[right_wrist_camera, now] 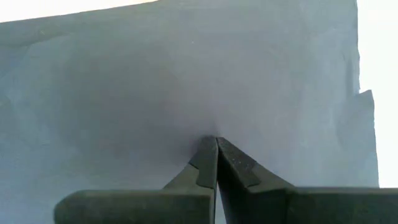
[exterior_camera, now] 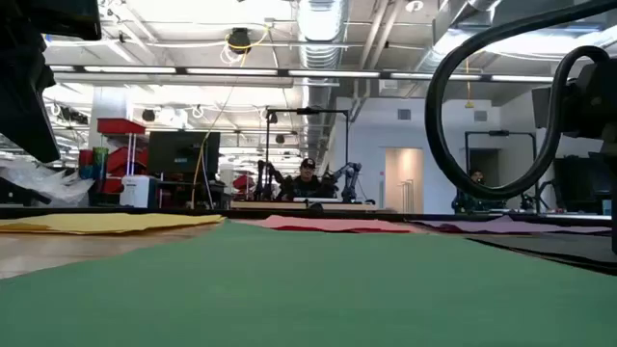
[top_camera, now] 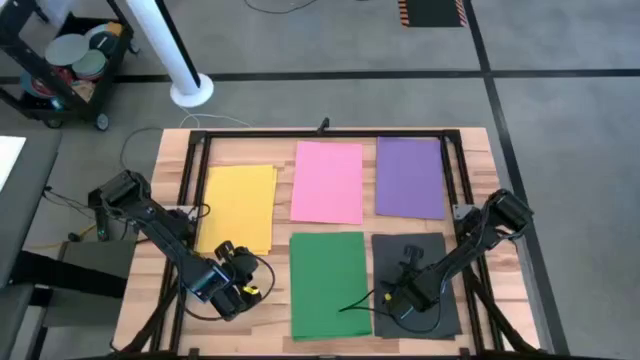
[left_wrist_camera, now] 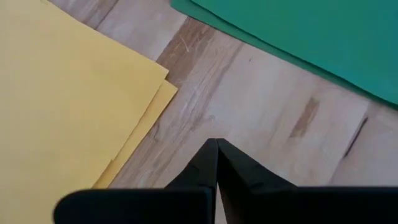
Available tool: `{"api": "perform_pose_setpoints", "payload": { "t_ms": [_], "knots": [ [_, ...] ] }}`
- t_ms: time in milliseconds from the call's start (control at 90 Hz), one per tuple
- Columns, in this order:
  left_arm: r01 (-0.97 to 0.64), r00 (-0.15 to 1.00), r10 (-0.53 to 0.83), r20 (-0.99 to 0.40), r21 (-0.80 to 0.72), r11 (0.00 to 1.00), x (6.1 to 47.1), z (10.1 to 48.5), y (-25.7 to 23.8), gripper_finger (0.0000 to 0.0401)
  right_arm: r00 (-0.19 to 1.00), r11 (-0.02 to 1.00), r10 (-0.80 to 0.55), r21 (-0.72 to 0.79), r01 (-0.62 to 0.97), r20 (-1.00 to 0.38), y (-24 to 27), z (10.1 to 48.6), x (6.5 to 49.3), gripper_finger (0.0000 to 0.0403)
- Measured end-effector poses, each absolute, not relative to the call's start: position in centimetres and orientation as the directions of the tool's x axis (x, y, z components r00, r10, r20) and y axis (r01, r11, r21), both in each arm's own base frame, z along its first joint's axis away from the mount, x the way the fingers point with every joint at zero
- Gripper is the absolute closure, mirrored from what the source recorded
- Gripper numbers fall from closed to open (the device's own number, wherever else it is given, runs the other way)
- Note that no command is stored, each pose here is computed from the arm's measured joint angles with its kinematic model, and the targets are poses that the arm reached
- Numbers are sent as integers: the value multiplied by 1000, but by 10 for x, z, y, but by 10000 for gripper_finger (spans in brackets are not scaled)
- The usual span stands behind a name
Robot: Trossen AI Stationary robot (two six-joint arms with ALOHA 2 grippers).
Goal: Organize paper
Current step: Adjust the stacked papers on the table
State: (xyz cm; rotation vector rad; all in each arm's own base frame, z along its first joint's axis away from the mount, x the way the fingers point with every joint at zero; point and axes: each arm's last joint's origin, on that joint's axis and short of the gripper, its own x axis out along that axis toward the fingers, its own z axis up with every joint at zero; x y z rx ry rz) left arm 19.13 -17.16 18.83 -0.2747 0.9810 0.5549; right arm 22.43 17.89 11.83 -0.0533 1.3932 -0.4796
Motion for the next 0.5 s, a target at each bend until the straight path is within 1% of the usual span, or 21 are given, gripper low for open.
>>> {"api": "perform_pose_setpoints", "payload": {
  "t_ms": [222, 311, 411, 500],
  "knots": [
    [-559, 435, 317, -843, 23, 829, 191, 188, -172, 401, 93, 900, -377, -342, 269, -921, 184, 124, 224, 403],
    [-559, 436, 315, -843, 21, 829, 192, 188, -172, 401, 66, 891, -408, -381, 249, -911, 185, 127, 221, 403],
    [-559, 436, 314, -843, 20, 829, 192, 188, -172, 401, 85, 895, -397, -366, 255, -914, 188, 131, 224, 403],
    [-559, 436, 313, -844, 19, 829, 192, 188, -172, 401, 78, 890, -409, -379, 252, -909, 187, 134, 224, 403]
  ]
}}
